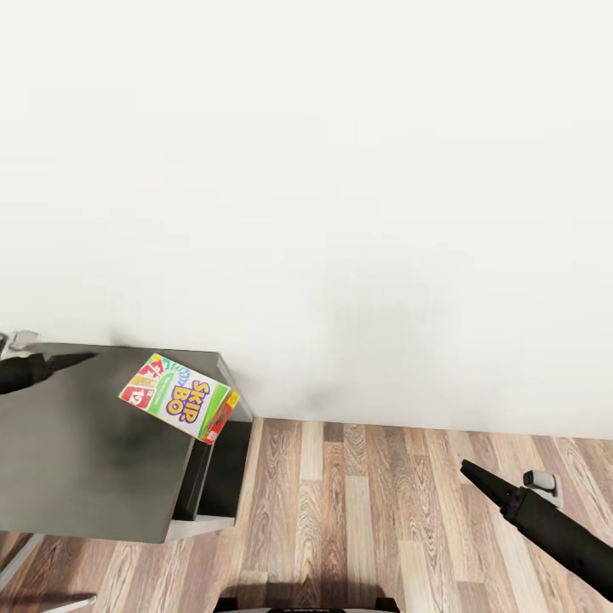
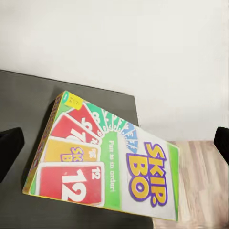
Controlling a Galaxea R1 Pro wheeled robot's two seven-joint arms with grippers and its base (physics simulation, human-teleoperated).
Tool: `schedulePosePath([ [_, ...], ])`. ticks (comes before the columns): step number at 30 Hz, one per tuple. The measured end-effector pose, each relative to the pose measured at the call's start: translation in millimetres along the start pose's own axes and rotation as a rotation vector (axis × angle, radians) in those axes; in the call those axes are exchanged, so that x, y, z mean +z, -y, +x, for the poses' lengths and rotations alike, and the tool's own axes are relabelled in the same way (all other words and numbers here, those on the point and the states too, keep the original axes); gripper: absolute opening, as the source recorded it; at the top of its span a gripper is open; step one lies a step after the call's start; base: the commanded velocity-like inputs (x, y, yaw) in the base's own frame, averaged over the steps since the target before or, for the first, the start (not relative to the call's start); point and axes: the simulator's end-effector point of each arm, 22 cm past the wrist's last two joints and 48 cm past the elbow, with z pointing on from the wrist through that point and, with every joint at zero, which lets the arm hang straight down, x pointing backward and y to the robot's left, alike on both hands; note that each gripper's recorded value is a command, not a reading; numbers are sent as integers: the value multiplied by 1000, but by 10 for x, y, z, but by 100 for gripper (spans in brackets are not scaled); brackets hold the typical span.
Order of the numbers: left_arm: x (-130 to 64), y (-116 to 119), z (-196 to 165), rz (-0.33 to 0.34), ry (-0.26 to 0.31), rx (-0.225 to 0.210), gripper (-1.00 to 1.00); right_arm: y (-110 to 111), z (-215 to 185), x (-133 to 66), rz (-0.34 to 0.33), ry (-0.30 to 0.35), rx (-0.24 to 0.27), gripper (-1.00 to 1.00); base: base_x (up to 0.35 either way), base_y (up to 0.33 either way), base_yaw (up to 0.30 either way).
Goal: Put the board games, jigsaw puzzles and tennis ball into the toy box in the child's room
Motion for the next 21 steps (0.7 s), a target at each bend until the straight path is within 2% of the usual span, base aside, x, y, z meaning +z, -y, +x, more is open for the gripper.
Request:
schedulePosePath([
  [2,-61,88,-17,42,-3,-4,100,3,4,5,1,0,1,100,0,0,0],
  [3,-116,191,-27,91,-6,-7,100,2,18,14,0,-4,2,100,0,0,0],
  [5,-163,312,-28,148,-9,-9,100,2,36,27,-1,-9,4,100,0,0,0],
  [6,-208,443,-25,210,-12,-10,100,0,55,42,-3,-14,5,100,0,0,0],
  [8,-262,589,8,280,-20,-14,100,-1,84,64,-5,-22,7,100,0,0,0],
  [9,-275,619,24,295,-23,-15,100,-2,95,73,-6,-25,7,100,0,0,0],
  [15,-268,585,290,292,-64,-39,100,-19,206,149,-14,-57,12,100,0,0,0],
  [21,-266,567,621,289,-114,-63,100,25,278,174,5,-81,3,100,0,0,0],
])
